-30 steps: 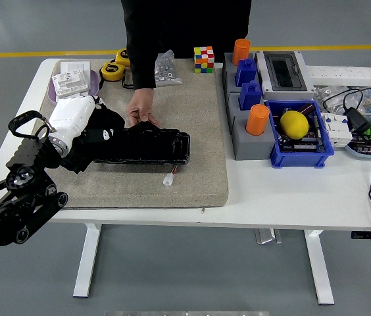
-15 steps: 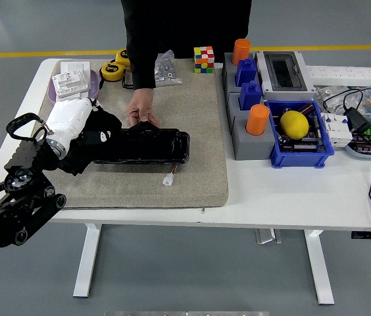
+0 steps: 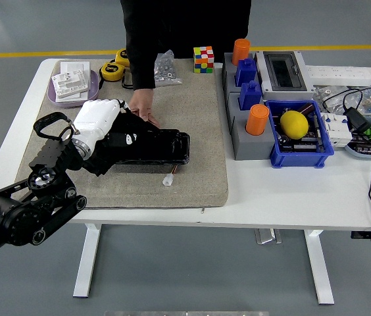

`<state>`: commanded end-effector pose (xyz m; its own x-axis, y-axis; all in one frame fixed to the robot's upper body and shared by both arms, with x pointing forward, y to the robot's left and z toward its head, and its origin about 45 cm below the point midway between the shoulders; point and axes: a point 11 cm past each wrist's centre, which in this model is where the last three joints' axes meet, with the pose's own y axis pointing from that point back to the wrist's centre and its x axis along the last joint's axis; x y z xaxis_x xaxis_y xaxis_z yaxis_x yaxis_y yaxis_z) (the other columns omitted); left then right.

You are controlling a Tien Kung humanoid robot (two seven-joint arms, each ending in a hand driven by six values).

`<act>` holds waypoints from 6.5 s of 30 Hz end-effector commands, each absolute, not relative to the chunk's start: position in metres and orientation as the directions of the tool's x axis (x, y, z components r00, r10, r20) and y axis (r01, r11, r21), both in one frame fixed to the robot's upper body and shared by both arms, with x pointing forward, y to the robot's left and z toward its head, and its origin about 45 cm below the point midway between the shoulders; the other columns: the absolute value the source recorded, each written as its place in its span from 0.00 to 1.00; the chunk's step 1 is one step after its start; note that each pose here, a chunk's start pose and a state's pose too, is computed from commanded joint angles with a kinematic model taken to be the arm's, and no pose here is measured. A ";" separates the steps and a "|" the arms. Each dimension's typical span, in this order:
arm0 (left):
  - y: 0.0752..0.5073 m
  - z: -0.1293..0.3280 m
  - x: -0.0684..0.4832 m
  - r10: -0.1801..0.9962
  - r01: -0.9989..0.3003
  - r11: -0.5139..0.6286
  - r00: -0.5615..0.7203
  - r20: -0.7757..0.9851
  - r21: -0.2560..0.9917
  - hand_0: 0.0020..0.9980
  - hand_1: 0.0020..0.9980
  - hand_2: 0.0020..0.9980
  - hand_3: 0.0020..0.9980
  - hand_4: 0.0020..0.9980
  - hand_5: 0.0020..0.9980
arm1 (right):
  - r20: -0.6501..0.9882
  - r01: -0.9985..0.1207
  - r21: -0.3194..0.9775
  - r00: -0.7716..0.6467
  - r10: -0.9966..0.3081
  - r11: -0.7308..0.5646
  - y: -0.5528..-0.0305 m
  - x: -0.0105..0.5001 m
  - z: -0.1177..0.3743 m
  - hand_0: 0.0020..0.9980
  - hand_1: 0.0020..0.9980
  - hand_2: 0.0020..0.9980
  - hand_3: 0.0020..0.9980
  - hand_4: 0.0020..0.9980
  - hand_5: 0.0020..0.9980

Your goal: Pick the rag up,wipe the panel,place it on the desk

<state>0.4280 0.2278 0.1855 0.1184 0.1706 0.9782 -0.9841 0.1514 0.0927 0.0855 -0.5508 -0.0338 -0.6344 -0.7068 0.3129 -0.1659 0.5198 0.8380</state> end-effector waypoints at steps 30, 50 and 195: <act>0.135 0.191 0.411 0.142 -0.921 0.373 0.173 0.975 0.109 0.26 0.09 0.40 0.25 0.00 0.00 | 0.314 -0.171 0.839 -0.623 -0.717 0.516 -0.552 0.089 -0.033 0.69 0.46 0.64 0.62 1.00 0.68; 0.121 0.188 0.405 0.127 -0.908 0.404 0.179 0.976 0.114 0.26 0.09 0.40 0.25 0.00 0.00 | 0.315 -0.173 0.838 -0.619 -0.719 0.517 -0.552 0.091 -0.032 0.69 0.46 0.64 0.62 1.00 0.68; 0.191 0.176 0.419 0.119 -0.968 0.223 0.143 0.982 0.114 0.26 0.09 0.40 0.25 0.00 0.00 | 0.321 -0.167 0.836 -0.623 -0.713 0.523 -0.556 0.086 -0.030 0.69 0.46 0.64 0.62 1.00 0.68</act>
